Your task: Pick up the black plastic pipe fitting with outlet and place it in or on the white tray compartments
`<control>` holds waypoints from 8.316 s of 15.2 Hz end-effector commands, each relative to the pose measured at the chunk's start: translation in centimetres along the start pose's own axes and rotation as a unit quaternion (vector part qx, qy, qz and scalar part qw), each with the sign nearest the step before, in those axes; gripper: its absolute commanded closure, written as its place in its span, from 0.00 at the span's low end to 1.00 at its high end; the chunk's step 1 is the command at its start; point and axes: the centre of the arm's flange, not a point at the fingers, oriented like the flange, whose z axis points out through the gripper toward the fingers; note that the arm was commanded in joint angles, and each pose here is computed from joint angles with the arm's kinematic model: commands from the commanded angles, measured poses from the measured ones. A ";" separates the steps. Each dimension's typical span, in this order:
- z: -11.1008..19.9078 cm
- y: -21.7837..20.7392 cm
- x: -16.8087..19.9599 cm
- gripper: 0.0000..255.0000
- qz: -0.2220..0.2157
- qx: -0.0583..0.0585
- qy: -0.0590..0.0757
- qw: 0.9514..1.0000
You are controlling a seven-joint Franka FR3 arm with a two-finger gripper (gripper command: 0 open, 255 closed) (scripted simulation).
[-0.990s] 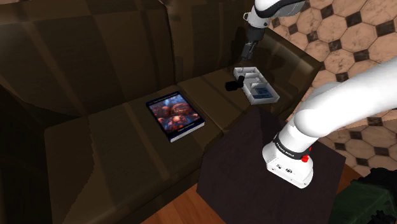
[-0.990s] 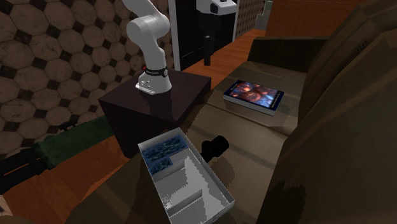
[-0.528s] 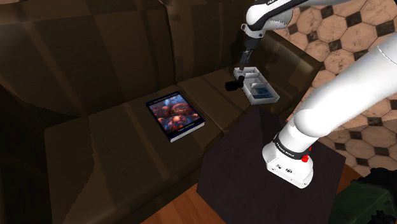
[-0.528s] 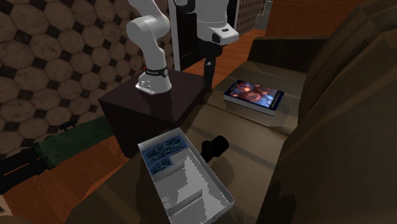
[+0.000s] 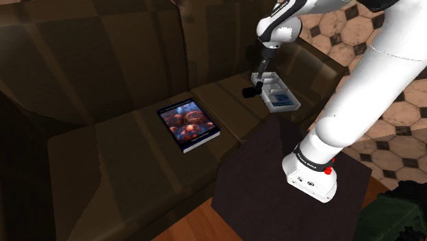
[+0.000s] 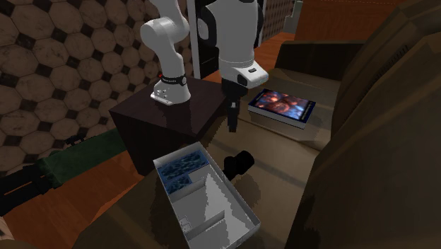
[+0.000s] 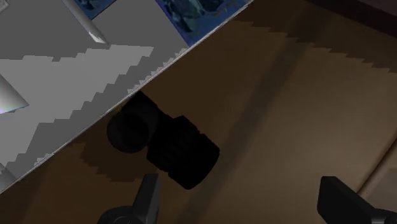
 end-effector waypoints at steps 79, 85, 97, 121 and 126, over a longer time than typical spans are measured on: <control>-0.3 18.1 -10.4 1.00 -0.019 -0.009 0.000 1.000; 2.9 18.2 -10.5 1.00 -0.019 -0.009 0.000 1.000; 3.1 21.2 -14.0 0.00 -0.088 0.008 0.022 0.996; 6.5 22.3 -15.0 1.00 -0.114 0.016 0.030 0.993; 6.4 23.3 -14.1 0.00 -0.123 0.021 0.031 0.992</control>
